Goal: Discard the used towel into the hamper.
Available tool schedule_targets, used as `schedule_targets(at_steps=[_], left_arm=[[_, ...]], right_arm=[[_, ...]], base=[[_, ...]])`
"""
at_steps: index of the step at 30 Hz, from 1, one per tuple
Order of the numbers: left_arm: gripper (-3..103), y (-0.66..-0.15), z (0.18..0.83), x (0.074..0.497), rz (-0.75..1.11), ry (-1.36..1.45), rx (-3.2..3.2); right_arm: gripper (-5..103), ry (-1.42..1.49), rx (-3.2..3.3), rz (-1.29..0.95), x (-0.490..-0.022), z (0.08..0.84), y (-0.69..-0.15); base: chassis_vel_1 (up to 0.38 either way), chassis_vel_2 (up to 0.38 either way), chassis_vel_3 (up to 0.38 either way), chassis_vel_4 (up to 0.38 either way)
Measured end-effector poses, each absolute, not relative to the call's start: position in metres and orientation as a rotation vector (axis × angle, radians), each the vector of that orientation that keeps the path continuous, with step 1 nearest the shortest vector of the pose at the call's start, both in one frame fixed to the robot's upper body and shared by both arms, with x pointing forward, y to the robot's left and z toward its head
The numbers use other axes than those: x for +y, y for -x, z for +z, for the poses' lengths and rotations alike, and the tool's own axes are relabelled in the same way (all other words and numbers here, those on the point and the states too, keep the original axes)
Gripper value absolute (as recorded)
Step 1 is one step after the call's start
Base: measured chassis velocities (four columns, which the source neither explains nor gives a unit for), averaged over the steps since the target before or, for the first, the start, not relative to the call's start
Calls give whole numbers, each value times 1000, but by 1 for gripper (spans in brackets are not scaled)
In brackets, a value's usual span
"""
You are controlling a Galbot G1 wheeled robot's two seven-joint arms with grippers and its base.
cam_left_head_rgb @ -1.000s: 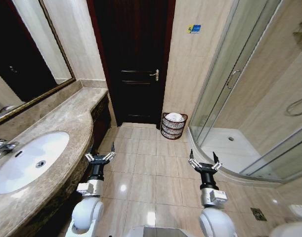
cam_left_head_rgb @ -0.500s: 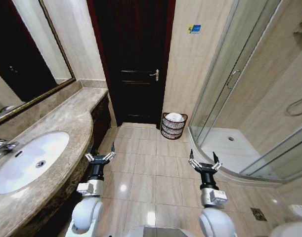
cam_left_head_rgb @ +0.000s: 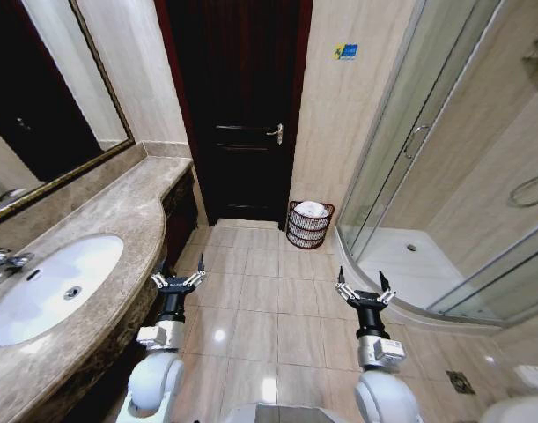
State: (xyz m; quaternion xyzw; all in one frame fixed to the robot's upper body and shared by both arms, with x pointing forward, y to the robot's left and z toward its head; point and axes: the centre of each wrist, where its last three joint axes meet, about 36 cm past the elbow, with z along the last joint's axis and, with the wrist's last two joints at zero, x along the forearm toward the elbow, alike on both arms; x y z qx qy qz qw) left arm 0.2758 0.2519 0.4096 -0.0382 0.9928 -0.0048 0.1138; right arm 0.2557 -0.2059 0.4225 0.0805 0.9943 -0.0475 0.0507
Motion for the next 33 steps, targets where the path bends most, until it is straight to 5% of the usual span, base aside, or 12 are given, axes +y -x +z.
schedule_targets(at_steps=[33], left_arm=[[100,-276,410,252,-14,112,2911]], right_arm=[[100,-245,3027,-145,-206,422,-256]], base=[[0,0,0,0]])
